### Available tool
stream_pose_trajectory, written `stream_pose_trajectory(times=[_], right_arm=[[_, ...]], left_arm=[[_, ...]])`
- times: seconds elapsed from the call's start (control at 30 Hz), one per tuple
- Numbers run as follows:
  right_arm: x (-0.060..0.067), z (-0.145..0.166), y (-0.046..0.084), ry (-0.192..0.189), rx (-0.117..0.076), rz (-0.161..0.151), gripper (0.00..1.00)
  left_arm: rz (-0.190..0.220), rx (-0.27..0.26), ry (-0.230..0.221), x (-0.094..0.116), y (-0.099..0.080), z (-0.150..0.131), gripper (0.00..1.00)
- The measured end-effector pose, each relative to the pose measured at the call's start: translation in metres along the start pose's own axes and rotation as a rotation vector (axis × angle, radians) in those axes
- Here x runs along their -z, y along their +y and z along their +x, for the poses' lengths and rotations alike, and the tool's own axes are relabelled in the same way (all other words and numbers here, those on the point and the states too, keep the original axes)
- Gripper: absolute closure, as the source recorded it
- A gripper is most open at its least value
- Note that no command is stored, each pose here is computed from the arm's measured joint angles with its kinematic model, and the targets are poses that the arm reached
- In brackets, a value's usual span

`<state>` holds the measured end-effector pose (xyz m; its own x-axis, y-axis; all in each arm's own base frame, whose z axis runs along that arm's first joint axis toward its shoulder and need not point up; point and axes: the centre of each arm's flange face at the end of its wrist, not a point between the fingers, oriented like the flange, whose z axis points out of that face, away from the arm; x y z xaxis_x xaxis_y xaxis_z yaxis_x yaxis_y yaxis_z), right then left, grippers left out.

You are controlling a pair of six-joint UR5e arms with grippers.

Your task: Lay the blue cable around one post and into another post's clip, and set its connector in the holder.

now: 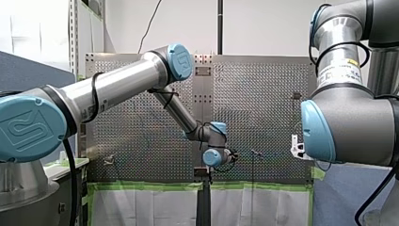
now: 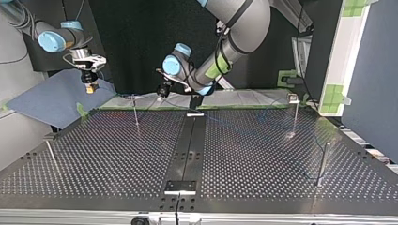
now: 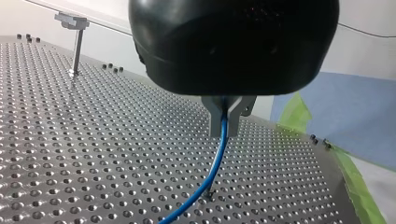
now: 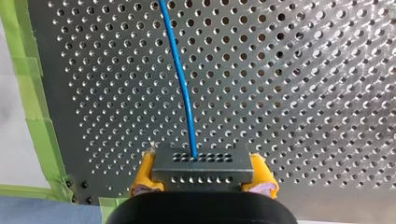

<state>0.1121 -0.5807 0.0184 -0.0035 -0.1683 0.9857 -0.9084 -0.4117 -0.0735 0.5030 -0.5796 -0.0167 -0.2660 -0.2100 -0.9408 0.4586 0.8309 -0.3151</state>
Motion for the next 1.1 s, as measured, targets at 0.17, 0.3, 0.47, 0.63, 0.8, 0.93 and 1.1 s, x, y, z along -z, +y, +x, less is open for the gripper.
stream_pose_trajectory(times=[0.17, 0.3, 0.47, 0.63, 0.8, 0.93, 1.1], right_arm=[[-0.002, 0.000, 0.000, 0.003, -0.003, 0.001, 1.00], [-0.004, -0.004, 0.000, 0.000, -0.005, 0.003, 1.00], [-0.006, -0.006, 0.001, -0.001, -0.006, 0.003, 1.00], [-0.008, -0.006, 0.002, 0.001, -0.006, 0.001, 1.00], [-0.009, -0.005, 0.003, 0.002, -0.006, 0.001, 1.00], [-0.011, -0.005, 0.003, 0.005, -0.007, 0.001, 1.00], [-0.013, -0.004, 0.003, 0.008, -0.008, 0.003, 1.00]], left_arm=[[0.001, 0.003, 0.016, 0.000, 0.006, 0.011, 1.00], [-0.002, 0.005, 0.018, -0.001, 0.010, 0.015, 1.00], [-0.002, 0.005, 0.014, -0.004, 0.011, 0.013, 1.00], [-0.002, 0.006, 0.007, -0.007, 0.012, 0.009, 1.00], [0.013, 0.012, 0.004, -0.011, 0.012, 0.005, 1.00], [0.030, 0.024, 0.006, -0.014, 0.012, 0.003, 1.00], [0.042, 0.040, 0.006, -0.015, 0.012, 0.001, 1.00]])
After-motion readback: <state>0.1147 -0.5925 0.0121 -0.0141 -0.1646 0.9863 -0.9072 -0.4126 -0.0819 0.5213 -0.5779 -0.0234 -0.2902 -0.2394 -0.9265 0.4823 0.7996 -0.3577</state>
